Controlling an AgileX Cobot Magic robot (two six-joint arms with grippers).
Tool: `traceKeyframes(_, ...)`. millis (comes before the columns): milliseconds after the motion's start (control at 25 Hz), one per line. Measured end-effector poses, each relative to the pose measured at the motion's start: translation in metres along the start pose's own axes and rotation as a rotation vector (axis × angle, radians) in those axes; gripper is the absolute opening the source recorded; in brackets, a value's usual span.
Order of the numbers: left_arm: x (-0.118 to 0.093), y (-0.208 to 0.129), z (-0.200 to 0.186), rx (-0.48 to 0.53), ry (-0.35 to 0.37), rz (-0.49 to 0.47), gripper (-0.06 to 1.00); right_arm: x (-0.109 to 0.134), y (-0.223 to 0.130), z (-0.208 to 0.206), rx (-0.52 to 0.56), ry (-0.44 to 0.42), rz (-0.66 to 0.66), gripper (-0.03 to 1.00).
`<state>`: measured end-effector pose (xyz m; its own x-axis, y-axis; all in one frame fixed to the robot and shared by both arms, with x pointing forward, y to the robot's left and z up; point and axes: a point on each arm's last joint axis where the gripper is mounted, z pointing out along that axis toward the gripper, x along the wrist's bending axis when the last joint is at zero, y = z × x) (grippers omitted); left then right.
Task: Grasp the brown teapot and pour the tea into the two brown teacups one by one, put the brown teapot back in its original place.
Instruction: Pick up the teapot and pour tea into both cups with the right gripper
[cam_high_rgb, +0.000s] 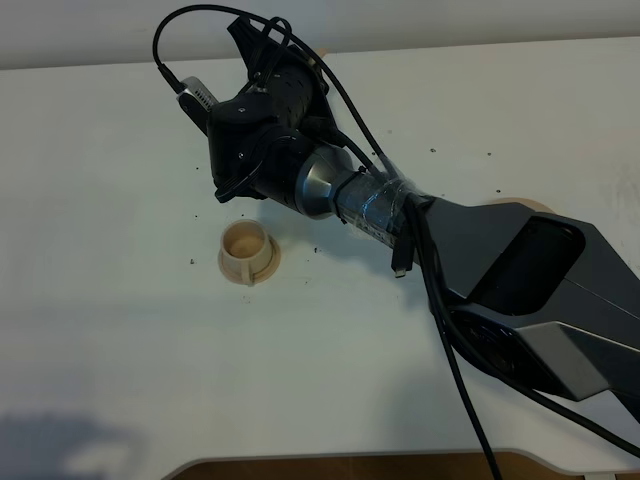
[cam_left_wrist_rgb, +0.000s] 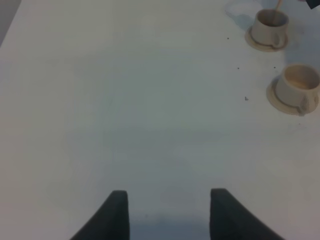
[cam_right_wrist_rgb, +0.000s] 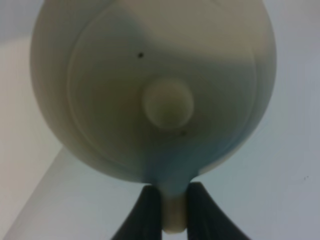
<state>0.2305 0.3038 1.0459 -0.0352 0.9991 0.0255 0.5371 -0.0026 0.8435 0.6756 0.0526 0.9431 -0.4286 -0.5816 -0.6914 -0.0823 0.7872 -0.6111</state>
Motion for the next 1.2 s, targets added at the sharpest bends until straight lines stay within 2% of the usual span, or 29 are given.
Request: traceKeyframes(1200, 0.0000, 0.0000, 0.0000, 0.000, 0.000, 0.000, 0.39, -0.0045, -0.0002, 0.0001, 0.004, -0.050, -0.116, 0.13)
